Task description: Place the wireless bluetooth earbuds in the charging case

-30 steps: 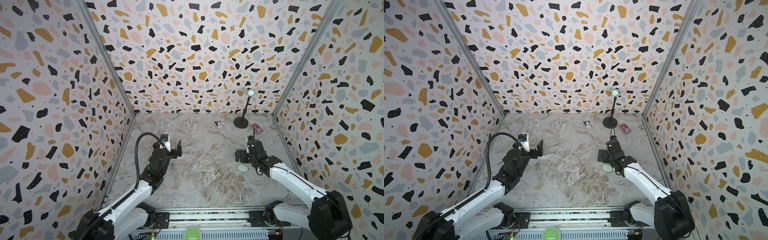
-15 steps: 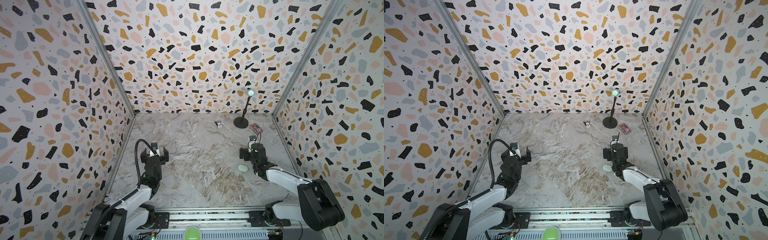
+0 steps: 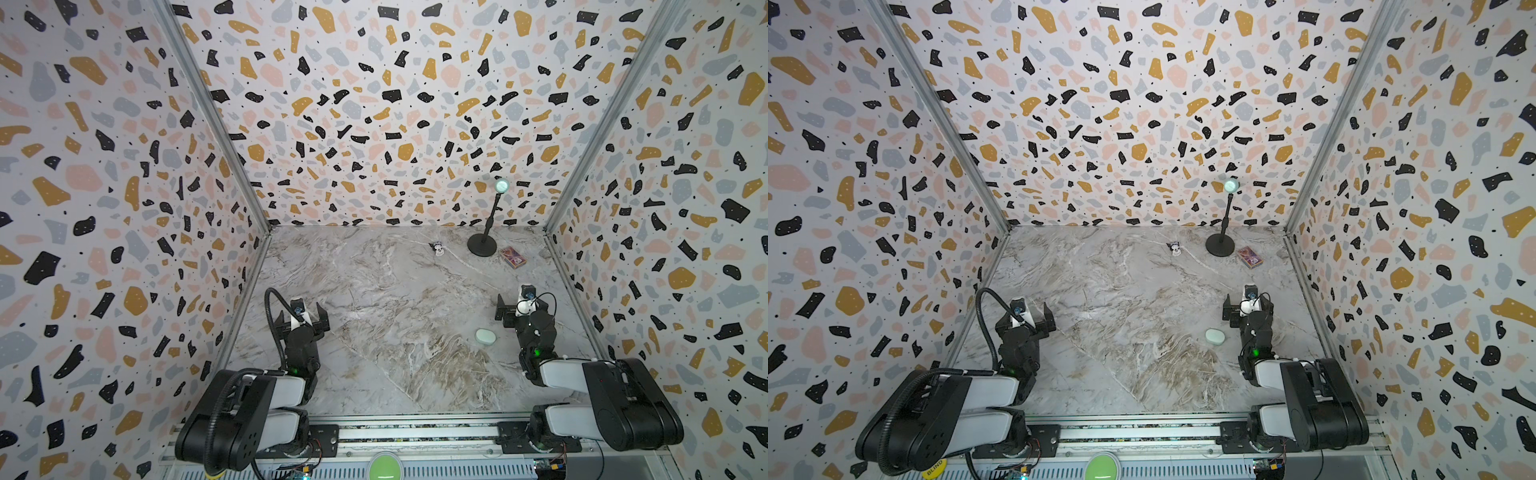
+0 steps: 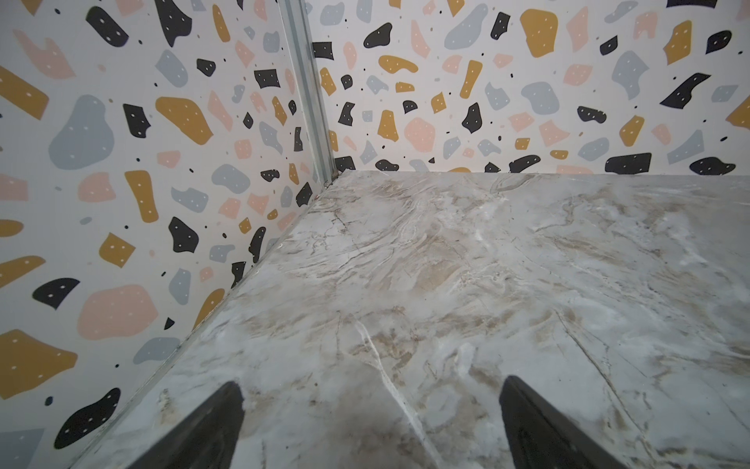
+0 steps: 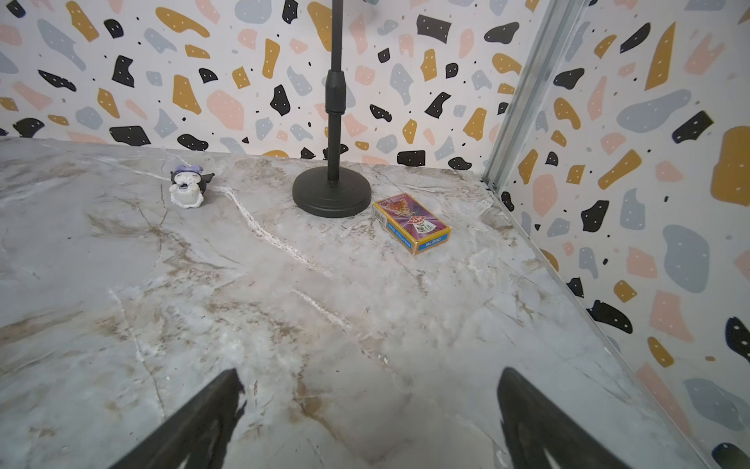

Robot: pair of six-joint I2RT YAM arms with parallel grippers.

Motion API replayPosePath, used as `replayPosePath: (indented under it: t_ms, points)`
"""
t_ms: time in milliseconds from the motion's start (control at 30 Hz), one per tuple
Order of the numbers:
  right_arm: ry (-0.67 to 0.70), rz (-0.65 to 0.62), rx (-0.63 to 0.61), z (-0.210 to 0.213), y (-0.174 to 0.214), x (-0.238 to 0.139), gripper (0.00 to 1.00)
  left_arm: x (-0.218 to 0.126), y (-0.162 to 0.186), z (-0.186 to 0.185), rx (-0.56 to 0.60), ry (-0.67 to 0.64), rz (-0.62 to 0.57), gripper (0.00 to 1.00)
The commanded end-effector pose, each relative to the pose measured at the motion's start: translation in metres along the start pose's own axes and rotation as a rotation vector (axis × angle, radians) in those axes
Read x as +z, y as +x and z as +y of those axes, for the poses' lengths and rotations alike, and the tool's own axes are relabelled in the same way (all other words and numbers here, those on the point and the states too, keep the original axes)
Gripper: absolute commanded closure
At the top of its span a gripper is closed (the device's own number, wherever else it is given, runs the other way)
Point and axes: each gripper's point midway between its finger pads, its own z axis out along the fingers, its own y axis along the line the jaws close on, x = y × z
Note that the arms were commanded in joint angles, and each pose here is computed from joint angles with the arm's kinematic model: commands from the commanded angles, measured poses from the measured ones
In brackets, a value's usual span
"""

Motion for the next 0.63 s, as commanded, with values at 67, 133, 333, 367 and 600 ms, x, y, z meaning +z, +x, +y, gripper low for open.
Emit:
replayPosePath:
  t_ms: [67, 133, 333, 367, 600]
  points:
    - [0.009, -0.065, 0.016, -0.001, -0.005, 0.006, 0.01, 0.004, -0.027, 0.004, -0.07, -0.031, -0.106, 0.0]
    - [0.021, -0.023, 0.029, -0.003, -0.002, 0.014, 0.01, 0.008, -0.024, -0.002, -0.046, -0.005, -0.079, 0.0]
    - [0.029, -0.036, 0.023, -0.003, -0.003, 0.011, 0.01, 0.019, -0.022, -0.009, -0.021, 0.002, -0.044, 0.0]
    - [0.029, -0.039, 0.023, -0.003, -0.003, 0.011, 0.01, 0.02, -0.022, -0.009, -0.02, 0.002, -0.043, 0.0]
    - [0.029, -0.038, 0.023, -0.003, -0.003, 0.011, 0.01, 0.019, -0.022, -0.009, -0.018, 0.003, -0.04, 0.0]
